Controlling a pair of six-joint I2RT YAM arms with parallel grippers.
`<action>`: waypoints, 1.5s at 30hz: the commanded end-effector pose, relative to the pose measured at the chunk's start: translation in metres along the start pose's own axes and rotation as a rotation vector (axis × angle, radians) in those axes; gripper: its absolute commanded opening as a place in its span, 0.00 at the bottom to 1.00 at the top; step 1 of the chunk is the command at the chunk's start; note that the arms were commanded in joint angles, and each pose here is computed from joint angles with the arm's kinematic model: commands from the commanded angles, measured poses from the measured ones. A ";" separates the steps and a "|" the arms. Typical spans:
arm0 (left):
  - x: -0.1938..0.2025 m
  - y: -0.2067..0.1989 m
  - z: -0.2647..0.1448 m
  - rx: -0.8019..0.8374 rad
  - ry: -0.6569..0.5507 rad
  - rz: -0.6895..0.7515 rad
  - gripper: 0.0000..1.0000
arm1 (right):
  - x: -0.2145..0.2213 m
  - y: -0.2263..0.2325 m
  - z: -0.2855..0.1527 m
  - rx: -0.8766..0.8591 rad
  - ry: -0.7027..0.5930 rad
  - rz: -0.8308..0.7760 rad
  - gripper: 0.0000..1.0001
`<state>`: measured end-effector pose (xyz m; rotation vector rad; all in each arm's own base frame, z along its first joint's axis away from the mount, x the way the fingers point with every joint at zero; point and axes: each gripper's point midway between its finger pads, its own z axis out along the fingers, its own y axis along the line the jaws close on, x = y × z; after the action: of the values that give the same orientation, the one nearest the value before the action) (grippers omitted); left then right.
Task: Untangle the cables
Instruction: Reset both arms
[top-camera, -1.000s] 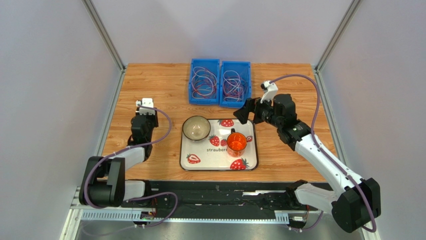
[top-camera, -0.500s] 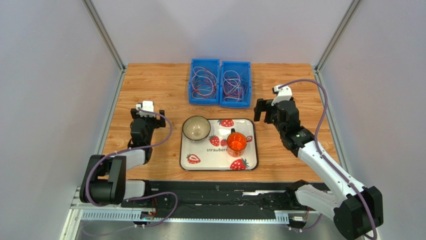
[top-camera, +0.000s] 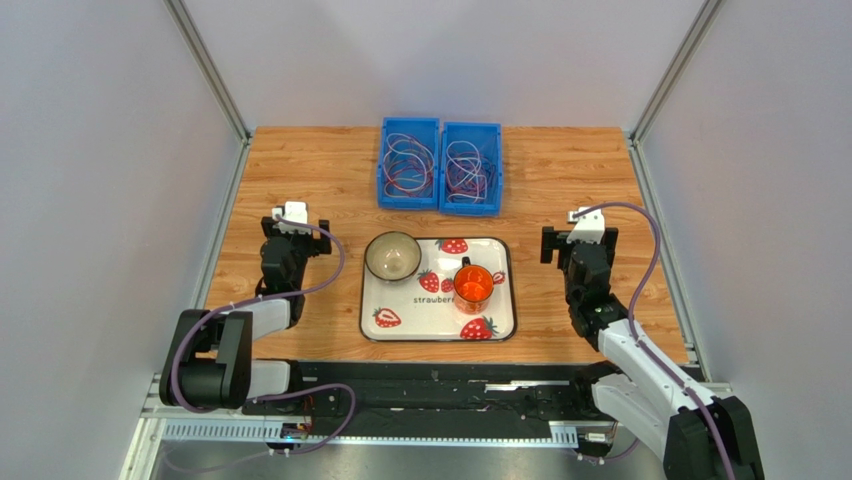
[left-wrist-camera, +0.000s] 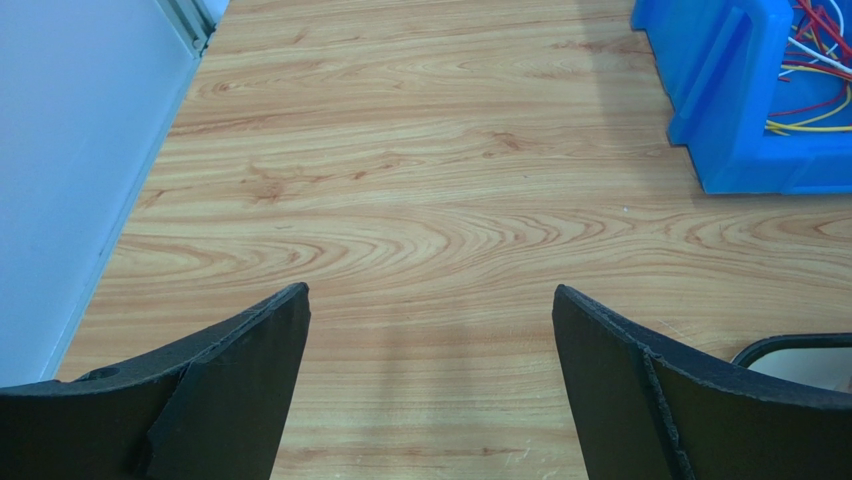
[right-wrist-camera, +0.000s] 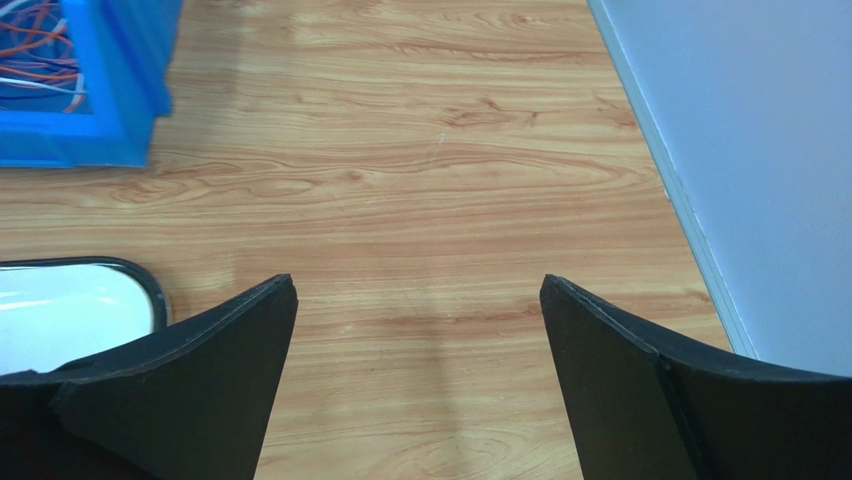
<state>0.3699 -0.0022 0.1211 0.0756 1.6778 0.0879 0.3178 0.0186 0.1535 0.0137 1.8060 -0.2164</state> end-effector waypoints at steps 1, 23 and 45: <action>-0.015 -0.001 0.002 0.012 -0.057 -0.014 0.99 | -0.030 -0.023 0.003 0.101 -0.205 0.056 1.00; -0.015 -0.002 0.002 0.012 -0.057 -0.014 0.99 | 0.038 -0.007 0.058 -0.053 -0.105 0.129 0.98; -0.015 -0.002 0.002 0.012 -0.057 -0.014 0.99 | 0.038 -0.013 0.061 -0.018 -0.091 0.138 1.00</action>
<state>0.3699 -0.0022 0.1211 0.0756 1.6778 0.0879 0.3538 -0.0058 0.0781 0.0886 1.7955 -0.1083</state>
